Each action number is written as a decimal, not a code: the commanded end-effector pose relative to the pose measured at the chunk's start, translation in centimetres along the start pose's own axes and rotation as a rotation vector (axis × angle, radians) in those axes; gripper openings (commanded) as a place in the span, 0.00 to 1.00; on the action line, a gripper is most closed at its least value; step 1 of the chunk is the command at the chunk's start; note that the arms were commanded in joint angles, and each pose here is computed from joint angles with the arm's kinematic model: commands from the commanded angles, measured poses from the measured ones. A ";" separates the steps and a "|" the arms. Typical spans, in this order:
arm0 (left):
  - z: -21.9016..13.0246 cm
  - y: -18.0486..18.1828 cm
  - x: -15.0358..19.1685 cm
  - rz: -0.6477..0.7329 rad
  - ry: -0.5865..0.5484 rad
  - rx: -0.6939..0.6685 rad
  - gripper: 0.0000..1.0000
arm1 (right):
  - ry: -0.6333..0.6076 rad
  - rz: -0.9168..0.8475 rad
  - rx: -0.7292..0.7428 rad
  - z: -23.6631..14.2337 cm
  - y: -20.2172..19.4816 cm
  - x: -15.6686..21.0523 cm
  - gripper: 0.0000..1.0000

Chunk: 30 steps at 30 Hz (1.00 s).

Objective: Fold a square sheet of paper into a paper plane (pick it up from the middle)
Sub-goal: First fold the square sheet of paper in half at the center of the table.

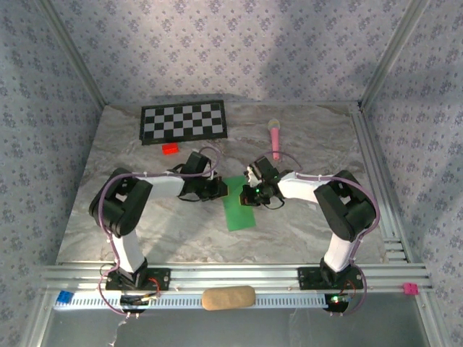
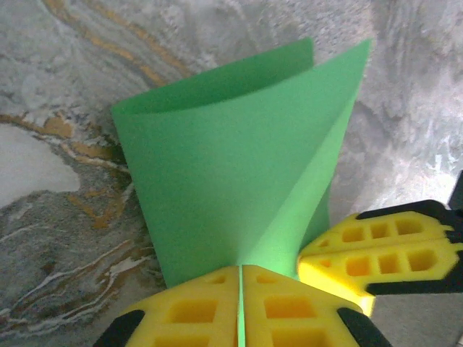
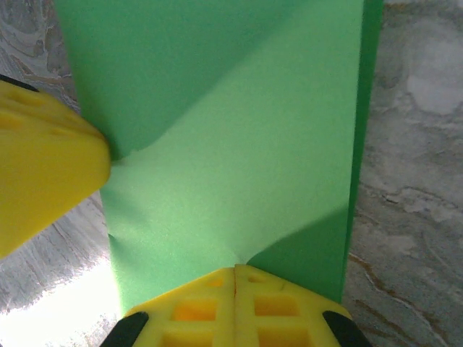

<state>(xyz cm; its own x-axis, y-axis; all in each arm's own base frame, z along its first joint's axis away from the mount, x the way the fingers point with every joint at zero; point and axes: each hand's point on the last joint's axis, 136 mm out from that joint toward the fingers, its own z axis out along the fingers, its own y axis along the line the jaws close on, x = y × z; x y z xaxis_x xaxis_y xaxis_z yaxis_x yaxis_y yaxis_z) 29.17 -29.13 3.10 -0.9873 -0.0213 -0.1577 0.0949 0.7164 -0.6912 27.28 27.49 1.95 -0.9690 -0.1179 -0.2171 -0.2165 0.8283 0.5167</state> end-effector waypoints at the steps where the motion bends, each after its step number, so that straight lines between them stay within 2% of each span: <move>1: 0.5 1.1 -0.2 0.002 0.001 -0.031 0.11 | 0.124 0.051 0.148 0.7 -4.0 3.6 0.00; 8: 1.0 3.9 1.3 -0.052 0.031 -0.107 0.10 | 0.124 0.052 0.153 0.7 -4.2 3.7 0.00; 18: -1.2 -0.3 -1.8 -0.012 -0.017 -0.001 0.12 | 0.126 0.049 0.154 0.6 -4.2 3.8 0.00; 30: -0.7 -0.6 -3.2 -0.028 -0.022 0.063 0.12 | 0.131 0.050 0.160 0.7 -4.4 3.9 0.00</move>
<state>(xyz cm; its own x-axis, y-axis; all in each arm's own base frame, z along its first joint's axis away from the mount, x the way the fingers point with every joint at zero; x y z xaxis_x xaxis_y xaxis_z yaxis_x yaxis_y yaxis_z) 31.48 -28.24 3.46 -0.9884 -0.0675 -0.1364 0.0500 0.7024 -0.7100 27.23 27.45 1.92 -0.9695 -0.1186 -0.2147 -0.2156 0.8292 0.5157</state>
